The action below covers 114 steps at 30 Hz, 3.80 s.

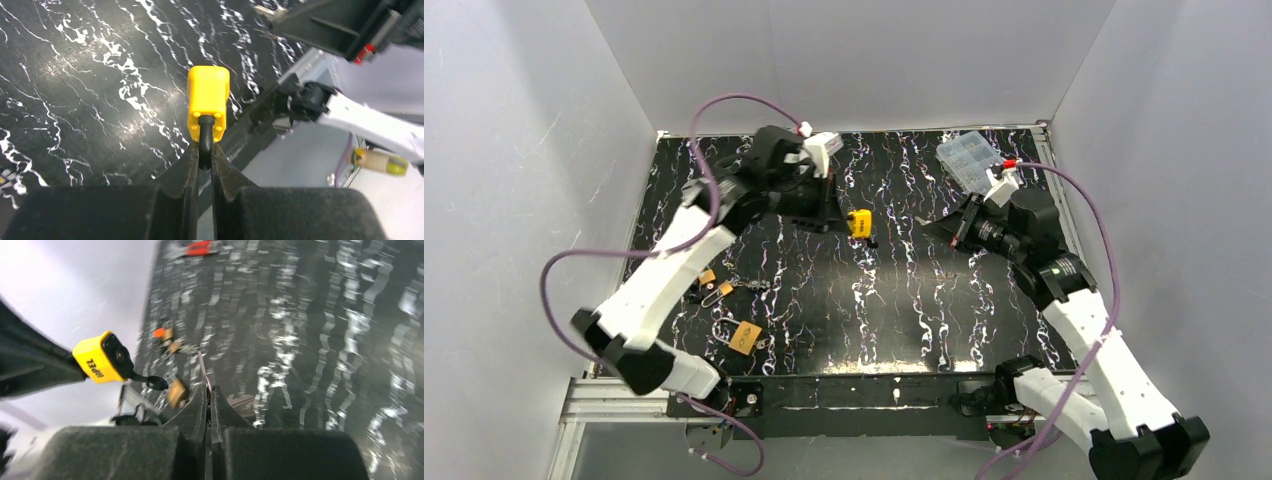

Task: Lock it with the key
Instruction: Place the lock at the center of the board, then place the key at the center of the board, then pick up the lock from the center of the board.

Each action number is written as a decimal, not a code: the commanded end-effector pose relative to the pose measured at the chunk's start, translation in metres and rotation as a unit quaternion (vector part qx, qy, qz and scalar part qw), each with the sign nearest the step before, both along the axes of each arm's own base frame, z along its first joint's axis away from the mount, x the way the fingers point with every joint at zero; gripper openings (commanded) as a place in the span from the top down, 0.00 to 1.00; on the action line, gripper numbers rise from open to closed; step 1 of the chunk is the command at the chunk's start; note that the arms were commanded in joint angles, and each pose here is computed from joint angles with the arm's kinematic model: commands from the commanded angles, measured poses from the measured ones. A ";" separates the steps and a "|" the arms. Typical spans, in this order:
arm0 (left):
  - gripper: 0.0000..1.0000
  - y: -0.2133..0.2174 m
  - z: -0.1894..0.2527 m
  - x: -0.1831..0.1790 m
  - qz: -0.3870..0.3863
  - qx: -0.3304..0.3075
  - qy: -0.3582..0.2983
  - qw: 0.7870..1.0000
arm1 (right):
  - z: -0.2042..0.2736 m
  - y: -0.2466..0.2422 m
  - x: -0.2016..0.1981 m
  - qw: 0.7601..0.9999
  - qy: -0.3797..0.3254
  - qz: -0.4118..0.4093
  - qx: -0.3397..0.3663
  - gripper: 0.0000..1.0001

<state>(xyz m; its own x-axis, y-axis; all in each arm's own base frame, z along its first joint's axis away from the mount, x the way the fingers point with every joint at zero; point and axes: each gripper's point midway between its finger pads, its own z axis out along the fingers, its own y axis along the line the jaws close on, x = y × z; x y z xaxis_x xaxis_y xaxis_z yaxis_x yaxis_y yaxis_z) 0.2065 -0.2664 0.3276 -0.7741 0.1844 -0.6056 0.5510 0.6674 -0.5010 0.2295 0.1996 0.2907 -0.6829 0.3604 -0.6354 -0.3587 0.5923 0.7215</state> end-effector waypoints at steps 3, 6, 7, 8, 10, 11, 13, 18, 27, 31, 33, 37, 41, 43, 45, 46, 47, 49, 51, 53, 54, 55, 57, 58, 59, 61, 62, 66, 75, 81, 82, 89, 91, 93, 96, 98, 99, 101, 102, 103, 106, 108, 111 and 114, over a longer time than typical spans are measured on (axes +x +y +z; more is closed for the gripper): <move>1.00 -0.058 -0.062 0.070 0.067 -0.011 0.061 0.996 | -0.075 -0.060 0.040 0.972 0.116 -0.189 -0.076 0.99; 1.00 -0.088 -0.094 0.086 0.056 -0.016 0.095 0.994 | -0.098 -0.079 0.056 0.958 0.146 -0.231 -0.091 0.99; 1.00 -0.099 -0.105 0.090 0.051 -0.021 0.107 0.993 | -0.107 -0.085 0.061 0.952 0.157 -0.244 -0.095 0.99; 1.00 -0.109 -0.114 0.095 0.046 -0.029 0.120 0.991 | -0.115 -0.091 0.066 0.947 0.167 -0.256 -0.099 0.99; 1.00 -0.129 -0.138 0.103 0.038 -0.040 0.150 0.987 | -0.131 -0.100 0.074 0.938 0.190 -0.270 -0.105 0.99; 1.00 -0.137 -0.147 0.107 0.036 -0.043 0.161 0.985 | -0.138 -0.102 0.077 0.935 0.200 -0.273 -0.106 0.99; 1.00 -0.151 -0.165 0.113 0.031 -0.051 0.186 0.981 | -0.152 -0.104 0.084 0.930 0.216 -0.275 -0.111 0.99; 1.00 -0.180 -0.192 0.121 0.013 -0.083 0.241 0.967 | -0.181 -0.103 0.096 0.921 0.252 -0.266 -0.132 0.99; 1.00 -0.187 -0.233 0.115 0.003 -0.069 0.313 0.947 | -0.208 -0.101 0.113 0.912 0.285 -0.249 -0.160 0.99; 0.92 -0.177 -0.247 0.114 0.013 -0.035 0.319 0.947 | -0.214 -0.097 0.115 0.912 0.293 -0.239 -0.161 0.99; 0.79 -0.171 -0.252 0.116 0.020 -0.021 0.321 0.947 | -0.219 -0.096 0.115 0.910 0.300 -0.236 -0.163 0.99; 0.58 -0.164 -0.259 0.120 0.027 -0.004 0.324 0.946 | -0.227 -0.088 0.117 0.912 0.311 -0.220 -0.155 0.99; 0.40 -0.151 -0.255 0.127 0.033 0.026 0.300 0.953 | -0.229 -0.080 0.119 0.913 0.314 -0.205 -0.162 0.99; 0.35 -0.139 -0.251 0.133 0.044 0.048 0.277 0.959 | -0.230 -0.079 0.119 0.912 0.314 -0.205 -0.168 0.99; 0.29 -0.125 -0.244 0.137 0.052 0.073 0.253 0.963 | -0.229 -0.077 0.120 0.913 0.314 -0.201 -0.167 0.99; 0.27 -0.118 -0.238 0.140 0.057 0.084 0.240 0.966 | -0.228 -0.076 0.120 0.914 0.312 -0.199 -0.167 0.99; 0.27 -0.111 -0.232 0.141 0.061 0.096 0.227 0.967 | -0.227 -0.073 0.119 0.915 0.311 -0.197 -0.167 0.97; 0.24 -0.094 -0.217 0.141 0.073 0.118 0.198 0.970 | -0.223 -0.067 0.118 0.918 0.304 -0.189 -0.170 0.88; 0.22 -0.081 -0.202 0.137 0.080 0.128 0.174 0.973 | -0.221 -0.062 0.116 0.919 0.299 -0.186 -0.176 0.82; 0.20 -0.063 -0.196 0.131 0.093 0.149 0.157 0.972 | -0.220 -0.060 0.113 0.918 0.298 -0.185 -0.184 0.73; 0.19 -0.053 -0.183 0.127 0.100 0.153 0.139 0.973 | -0.218 -0.060 0.112 0.918 0.296 -0.185 -0.186 0.66; 0.17 -0.044 -0.178 0.122 0.104 0.156 0.130 0.974 | -0.216 -0.061 0.112 0.919 0.294 -0.186 -0.188 0.60; 0.15 -0.023 -0.171 0.106 0.112 0.165 0.119 0.973 | -0.209 -0.062 0.112 0.921 0.284 -0.185 -0.191 0.49; 0.14 -0.012 -0.167 0.099 0.117 0.168 0.112 0.972 | -0.204 -0.062 0.112 0.923 0.279 -0.184 -0.192 0.45; 0.13 -0.002 -0.161 0.091 0.123 0.169 0.104 0.972 | -0.198 -0.061 0.111 0.925 0.270 -0.182 -0.195 0.42; 0.12 0.052 -0.145 0.063 0.175 0.176 0.082 0.965 | -0.162 -0.041 0.106 0.940 0.213 -0.152 -0.217 0.35; 0.12 0.068 -0.143 0.057 0.194 0.177 0.079 0.962 | -0.154 -0.030 0.103 0.946 0.197 -0.136 -0.218 0.34; 0.10 0.138 -0.139 0.033 0.285 0.190 0.074 0.937 | -0.126 0.030 0.084 0.964 0.132 -0.055 -0.224 0.33; 0.03 0.213 -0.103 -0.003 0.399 0.201 0.050 0.893 | -0.126 0.190 0.002 0.944 0.017 0.203 -0.258 0.30; 0.02 0.216 -0.033 -0.010 0.417 0.148 -0.012 0.897 | -0.148 0.262 -0.039 0.910 -0.016 0.315 -0.271 0.27; 0.02 0.216 -0.024 -0.010 0.420 0.140 -0.017 0.897 | -0.149 0.272 -0.044 0.905 -0.023 0.326 -0.273 0.26; 0.02 0.201 0.010 -0.009 0.417 0.074 -0.031 0.905 | -0.166 0.317 -0.077 0.876 -0.056 0.379 -0.294 0.23; 0.02 0.197 0.016 -0.008 0.413 0.061 -0.032 0.908 | -0.167 0.326 -0.084 0.868 -0.070 0.394 -0.295 0.20; 0.02 0.194 0.019 -0.008 0.409 0.054 -0.032 0.911 | -0.171 0.334 -0.092 0.858 -0.079 0.409 -0.302 0.19; 0.02 0.192 0.022 -0.008 0.406 0.046 -0.032 0.912 | -0.182 0.343 -0.101 0.839 -0.083 0.430 -0.322 0.17; 0.02 0.190 0.021 -0.009 0.404 0.042 -0.033 0.913 | -0.192 0.348 -0.109 0.827 -0.089 0.444 -0.334 0.17; 0.02 0.190 0.021 -0.009 0.405 0.040 -0.033 0.913 | -0.195 0.350 -0.112 0.822 -0.092 0.449 -0.339 0.17; 0.02 0.190 0.021 -0.009 0.403 0.038 -0.034 0.914 | -0.203 0.354 -0.115 0.815 -0.097 0.452 -0.350 0.16; 0.02 0.189 0.022 -0.010 0.403 0.037 -0.034 0.914 | -0.207 0.356 -0.116 0.812 -0.097 0.455 -0.353 0.16; 0.02 0.189 0.023 -0.010 0.403 0.037 -0.035 0.914 | -0.208 0.359 -0.116 0.811 -0.098 0.455 -0.354 0.15; 0.02 0.190 0.023 -0.011 0.402 0.038 -0.037 0.914 | -0.215 0.362 -0.118 0.805 -0.099 0.461 -0.360 0.15; 0.02 0.190 0.023 -0.011 0.401 0.039 -0.037 0.915 | -0.219 0.365 -0.121 0.801 -0.102 0.466 -0.363 0.14; 0.02 0.190 0.020 -0.012 0.399 0.040 -0.035 0.916 | -0.224 0.368 -0.123 0.795 -0.105 0.469 -0.369 0.13; 0.02 0.189 0.019 -0.012 0.397 0.039 -0.035 0.917 | -0.233 0.368 -0.123 0.791 -0.100 0.469 -0.380 0.13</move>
